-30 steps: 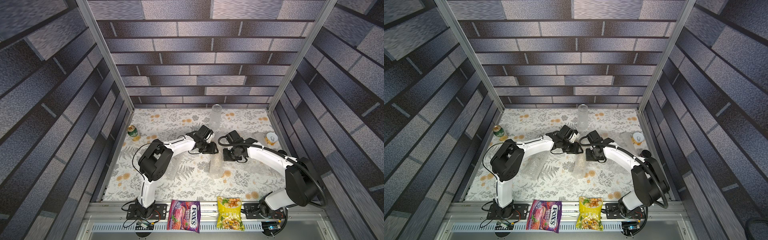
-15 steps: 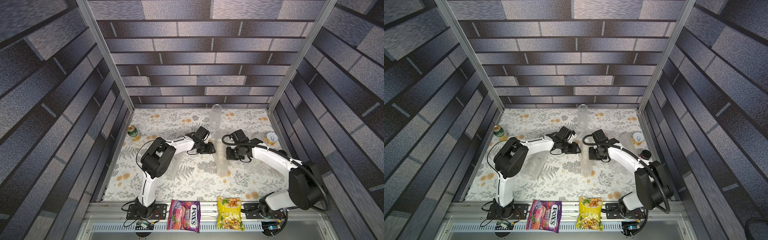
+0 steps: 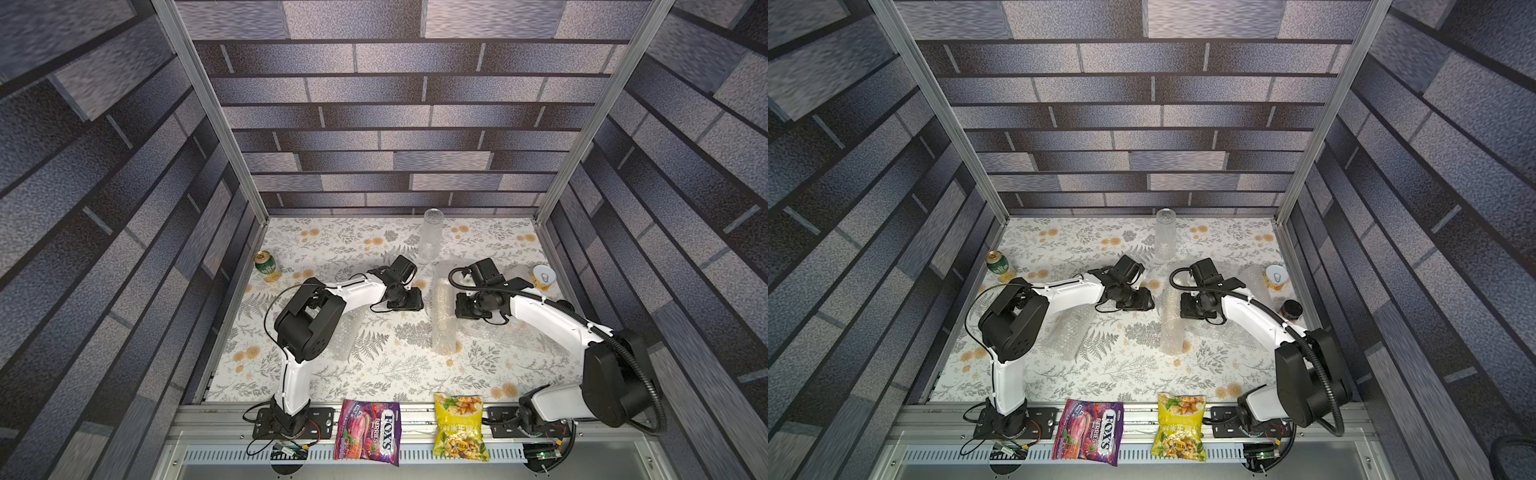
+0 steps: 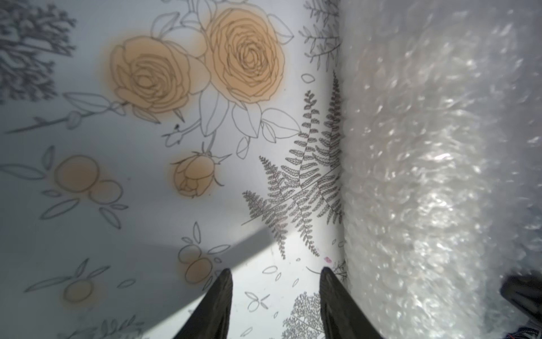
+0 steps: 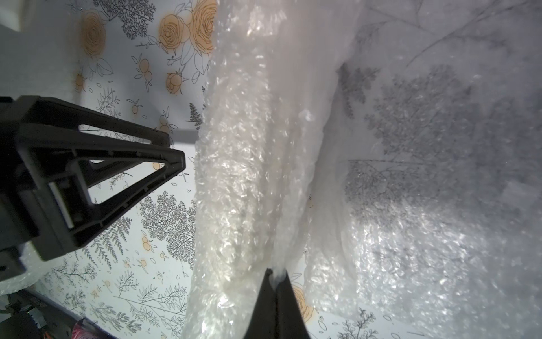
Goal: Unwrap the vase from the bubble wrap
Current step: Unwrap the bubble wrap at the center of the board.
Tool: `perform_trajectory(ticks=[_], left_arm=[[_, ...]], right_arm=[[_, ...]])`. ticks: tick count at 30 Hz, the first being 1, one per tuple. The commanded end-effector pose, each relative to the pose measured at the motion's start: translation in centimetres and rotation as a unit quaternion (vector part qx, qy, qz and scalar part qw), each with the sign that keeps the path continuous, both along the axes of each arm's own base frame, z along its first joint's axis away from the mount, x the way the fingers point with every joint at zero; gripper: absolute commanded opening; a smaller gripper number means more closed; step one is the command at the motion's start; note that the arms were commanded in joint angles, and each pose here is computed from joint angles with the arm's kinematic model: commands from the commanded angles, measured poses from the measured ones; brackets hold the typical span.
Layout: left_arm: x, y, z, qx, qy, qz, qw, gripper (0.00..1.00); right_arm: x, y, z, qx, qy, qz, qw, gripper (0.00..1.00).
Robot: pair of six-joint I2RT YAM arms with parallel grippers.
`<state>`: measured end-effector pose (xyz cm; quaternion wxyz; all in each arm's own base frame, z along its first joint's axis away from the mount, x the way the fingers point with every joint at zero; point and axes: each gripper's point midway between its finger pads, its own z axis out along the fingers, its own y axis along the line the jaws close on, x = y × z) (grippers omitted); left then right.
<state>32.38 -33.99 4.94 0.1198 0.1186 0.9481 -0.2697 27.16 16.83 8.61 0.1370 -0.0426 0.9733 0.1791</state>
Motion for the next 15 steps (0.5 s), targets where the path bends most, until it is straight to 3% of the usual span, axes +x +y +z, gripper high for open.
perform_trajectory(ticks=[1, 10, 15], left_arm=[[-0.6, -1.0, 3.9, 0.01, -0.043, -0.021, 0.999, 0.5], [-1.0, -5.4, 6.5, -0.055, -0.06, -0.045, 0.996, 0.5], [-1.4, -6.5, 5.7, -0.04, -0.05, -0.062, 0.996, 0.5]], right_arm=[[0.3, 0.6, 1.0, 0.017, -0.009, 0.002, 1.0, 0.0], [0.3, 0.8, 0.7, 0.032, -0.012, -0.009, 0.999, 0.0], [0.4, 1.0, 0.7, 0.037, -0.014, -0.01, 0.999, 0.0]])
